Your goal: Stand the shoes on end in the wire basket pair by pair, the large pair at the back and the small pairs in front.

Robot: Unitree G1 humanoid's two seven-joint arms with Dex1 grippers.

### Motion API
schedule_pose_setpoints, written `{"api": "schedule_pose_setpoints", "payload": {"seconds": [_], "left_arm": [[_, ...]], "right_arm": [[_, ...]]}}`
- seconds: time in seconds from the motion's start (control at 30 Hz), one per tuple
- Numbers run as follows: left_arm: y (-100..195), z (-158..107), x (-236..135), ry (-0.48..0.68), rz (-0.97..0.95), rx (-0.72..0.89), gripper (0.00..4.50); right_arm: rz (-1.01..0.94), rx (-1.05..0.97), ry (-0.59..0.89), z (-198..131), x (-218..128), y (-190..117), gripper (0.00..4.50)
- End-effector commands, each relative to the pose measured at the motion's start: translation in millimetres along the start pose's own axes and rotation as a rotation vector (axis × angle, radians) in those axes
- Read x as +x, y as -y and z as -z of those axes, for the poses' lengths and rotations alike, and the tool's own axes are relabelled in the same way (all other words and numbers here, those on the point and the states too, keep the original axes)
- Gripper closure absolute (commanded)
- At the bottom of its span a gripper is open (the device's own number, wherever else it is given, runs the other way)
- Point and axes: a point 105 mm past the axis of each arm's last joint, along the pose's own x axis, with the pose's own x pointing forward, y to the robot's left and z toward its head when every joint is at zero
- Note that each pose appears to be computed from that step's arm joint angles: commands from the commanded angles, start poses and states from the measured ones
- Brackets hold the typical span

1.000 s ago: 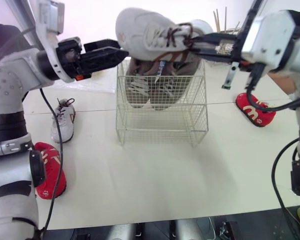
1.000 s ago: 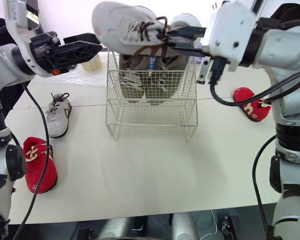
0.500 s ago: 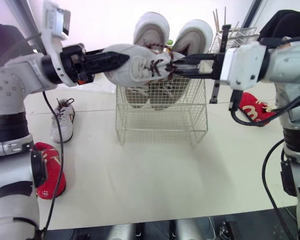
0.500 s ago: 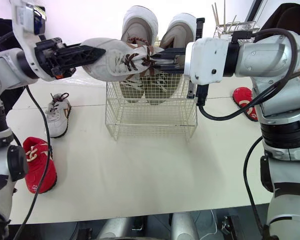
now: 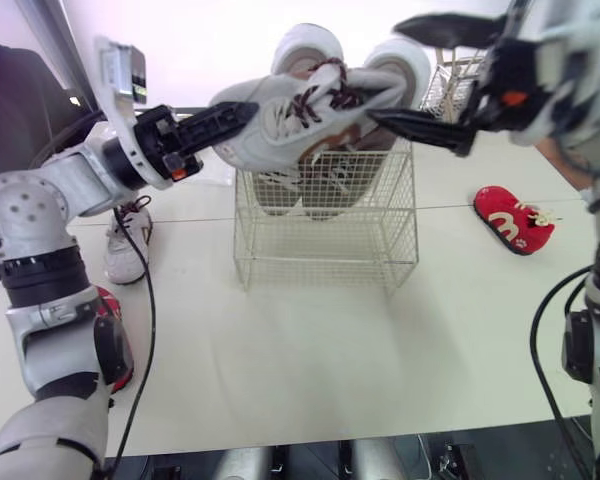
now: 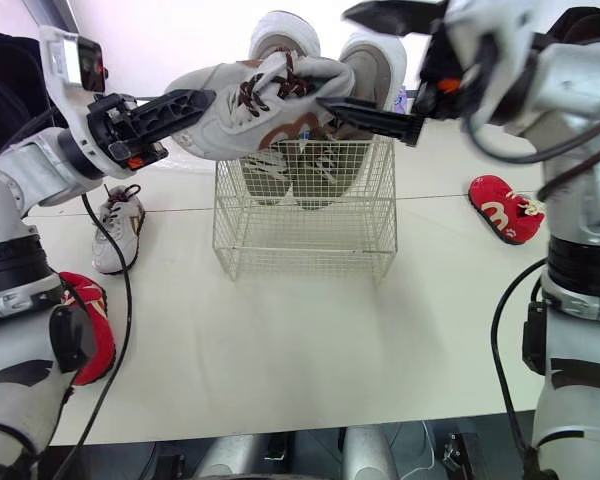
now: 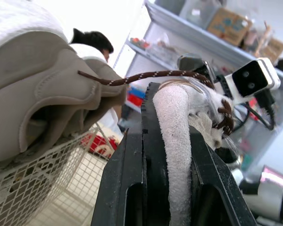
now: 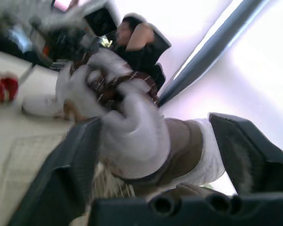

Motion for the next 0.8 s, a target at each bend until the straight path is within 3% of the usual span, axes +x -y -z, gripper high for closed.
{"api": "schedule_pose_setpoints", "payload": {"seconds": [0.03, 0.17, 0.37, 0.6, 0.8], "left_arm": [[17, -15, -1, 0.094, 0.033, 0.053, 4.19], [21, -18, 4, 0.18, 0.033, 0.057, 4.19], [25, -18, 15, 0.247, 0.046, 0.044, 4.19], [24, -5, 28, 0.249, 0.054, 0.014, 4.19], [21, 3, 30, 0.233, 0.036, 0.015, 4.19]], "right_arm": [[0.122, 0.246, 0.131, -7, -19, 10, 0.01], [0.199, 0.592, 0.214, 27, -31, -1, 0.01], [0.166, 0.803, 0.244, 54, -10, -36, 0.01], [0.107, 0.84, 0.385, 33, 29, -39, 0.01], [0.045, 0.834, 0.492, 10, 40, -33, 0.01]]}}
